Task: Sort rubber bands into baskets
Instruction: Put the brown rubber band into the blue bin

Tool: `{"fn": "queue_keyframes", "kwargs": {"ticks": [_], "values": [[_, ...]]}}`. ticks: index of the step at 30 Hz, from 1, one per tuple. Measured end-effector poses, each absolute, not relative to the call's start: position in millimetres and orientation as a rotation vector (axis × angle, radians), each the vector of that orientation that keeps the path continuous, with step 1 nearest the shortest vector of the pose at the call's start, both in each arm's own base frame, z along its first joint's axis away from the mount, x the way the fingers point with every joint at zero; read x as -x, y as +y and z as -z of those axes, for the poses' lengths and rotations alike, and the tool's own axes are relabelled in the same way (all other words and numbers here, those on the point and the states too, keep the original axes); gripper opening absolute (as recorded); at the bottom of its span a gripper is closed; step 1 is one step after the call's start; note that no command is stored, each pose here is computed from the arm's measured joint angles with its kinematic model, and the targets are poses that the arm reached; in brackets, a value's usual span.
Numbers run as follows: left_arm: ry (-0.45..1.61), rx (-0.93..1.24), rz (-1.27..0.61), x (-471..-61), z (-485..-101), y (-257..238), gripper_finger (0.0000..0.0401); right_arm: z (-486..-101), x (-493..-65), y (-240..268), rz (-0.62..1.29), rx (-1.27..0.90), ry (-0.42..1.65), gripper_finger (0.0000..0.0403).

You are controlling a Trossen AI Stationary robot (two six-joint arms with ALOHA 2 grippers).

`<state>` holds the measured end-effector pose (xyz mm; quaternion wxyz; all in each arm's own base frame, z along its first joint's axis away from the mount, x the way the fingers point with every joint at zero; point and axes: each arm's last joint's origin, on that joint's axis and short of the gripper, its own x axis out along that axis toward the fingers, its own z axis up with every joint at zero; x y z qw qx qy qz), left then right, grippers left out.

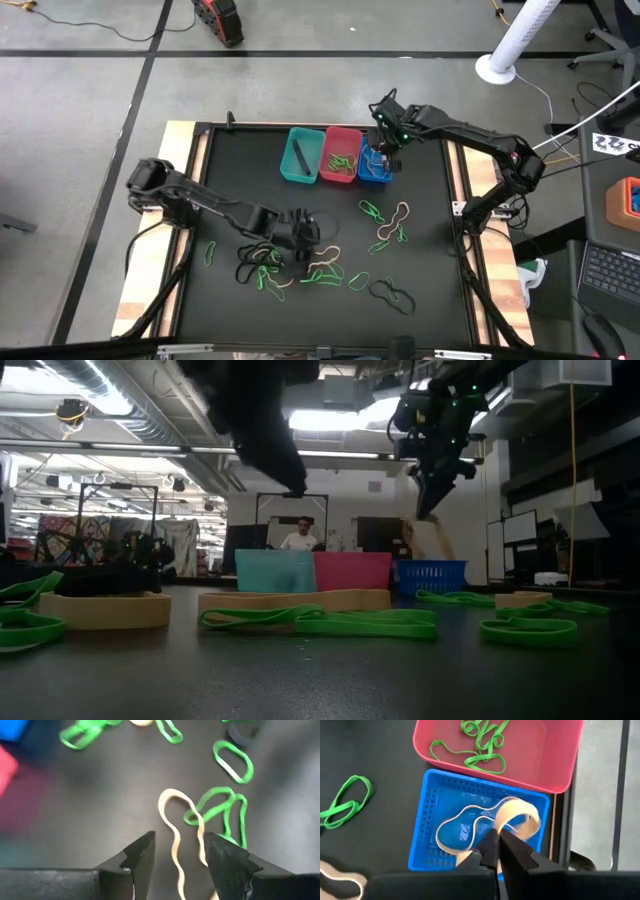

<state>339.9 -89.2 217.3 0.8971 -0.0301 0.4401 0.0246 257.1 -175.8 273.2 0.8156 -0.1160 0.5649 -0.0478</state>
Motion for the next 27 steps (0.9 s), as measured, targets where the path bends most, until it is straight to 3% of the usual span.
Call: {"fn": "queue_keyframes", "kwargs": {"ticks": [5, 16, 27], "values": [[0.970, 0.072, 0.000, -337, -202, -113, 0.0166, -261, -256, -176, 0.123, 0.243, 1.214, 0.0051], [1.107, -0.048, 0.072, -329, -165, -147, 0.0166, -259, -257, -177, 0.161, 0.264, 1.221, 0.0165], [1.157, -0.055, 0.000, -336, -142, -138, 0.0150, -258, -256, -177, 0.158, 0.261, 1.228, 0.0188]]}}
